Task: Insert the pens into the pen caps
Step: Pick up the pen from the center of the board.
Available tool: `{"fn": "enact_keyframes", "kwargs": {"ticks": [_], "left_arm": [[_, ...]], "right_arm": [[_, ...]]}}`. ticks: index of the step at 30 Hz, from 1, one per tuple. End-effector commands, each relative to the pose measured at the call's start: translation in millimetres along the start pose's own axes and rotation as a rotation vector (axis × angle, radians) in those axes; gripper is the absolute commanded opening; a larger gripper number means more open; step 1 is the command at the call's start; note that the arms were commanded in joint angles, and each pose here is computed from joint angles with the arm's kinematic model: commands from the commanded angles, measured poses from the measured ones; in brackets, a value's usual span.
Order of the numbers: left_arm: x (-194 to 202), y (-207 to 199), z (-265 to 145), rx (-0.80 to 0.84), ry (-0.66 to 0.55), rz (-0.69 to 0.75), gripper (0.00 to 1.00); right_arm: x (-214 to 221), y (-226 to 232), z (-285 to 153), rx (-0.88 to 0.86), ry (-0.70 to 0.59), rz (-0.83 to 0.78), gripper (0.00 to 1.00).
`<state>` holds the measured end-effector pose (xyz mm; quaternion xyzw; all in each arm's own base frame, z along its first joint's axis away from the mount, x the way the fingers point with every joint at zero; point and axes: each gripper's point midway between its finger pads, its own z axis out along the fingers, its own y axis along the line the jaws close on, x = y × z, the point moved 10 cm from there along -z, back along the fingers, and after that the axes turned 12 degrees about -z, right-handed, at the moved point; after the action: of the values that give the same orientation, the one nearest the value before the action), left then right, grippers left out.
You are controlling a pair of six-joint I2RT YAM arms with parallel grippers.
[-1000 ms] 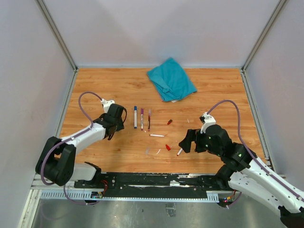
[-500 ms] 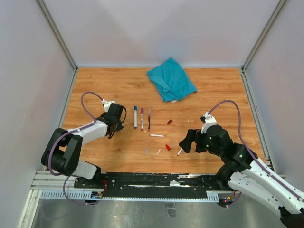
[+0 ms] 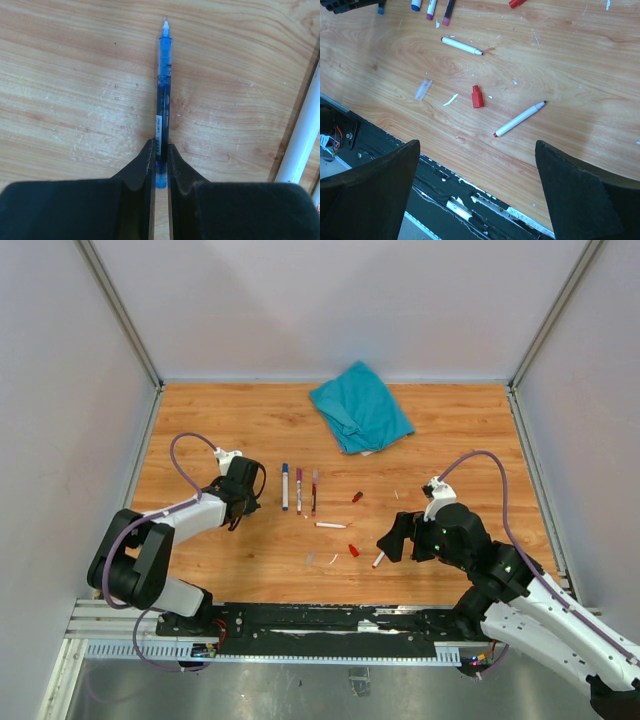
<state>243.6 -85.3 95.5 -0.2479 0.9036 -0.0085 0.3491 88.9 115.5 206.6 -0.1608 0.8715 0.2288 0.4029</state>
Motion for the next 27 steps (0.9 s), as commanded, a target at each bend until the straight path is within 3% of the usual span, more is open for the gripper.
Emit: {"fn": "enact_keyframes", "kwargs": {"ticks": [1, 8, 16, 27], "left_arm": [[-8.3, -3.5, -6.5, 0.060, -0.025, 0.002, 0.01], [-22.3, -7.9, -31.7, 0.199, -0.086, 0.009, 0.00], [-22.8, -15.7, -88.5, 0.540, -0.160, -0.033, 0.00], [27.2, -46.6, -151.0, 0.953, -0.046, -0.004, 0.00]], "right_arm": [[-0.4, -1.0, -1.8, -0.004, -0.006, 0.012, 0.97], [-1.0, -1.7, -0.8, 0.009, -0.020, 0.022, 0.98], [-23.3, 8.8, 9.0, -0.028, -0.127, 0.072, 0.97], [-50.2, 31.3, 34.3, -0.177, -0.223, 0.155, 0.90]]}}
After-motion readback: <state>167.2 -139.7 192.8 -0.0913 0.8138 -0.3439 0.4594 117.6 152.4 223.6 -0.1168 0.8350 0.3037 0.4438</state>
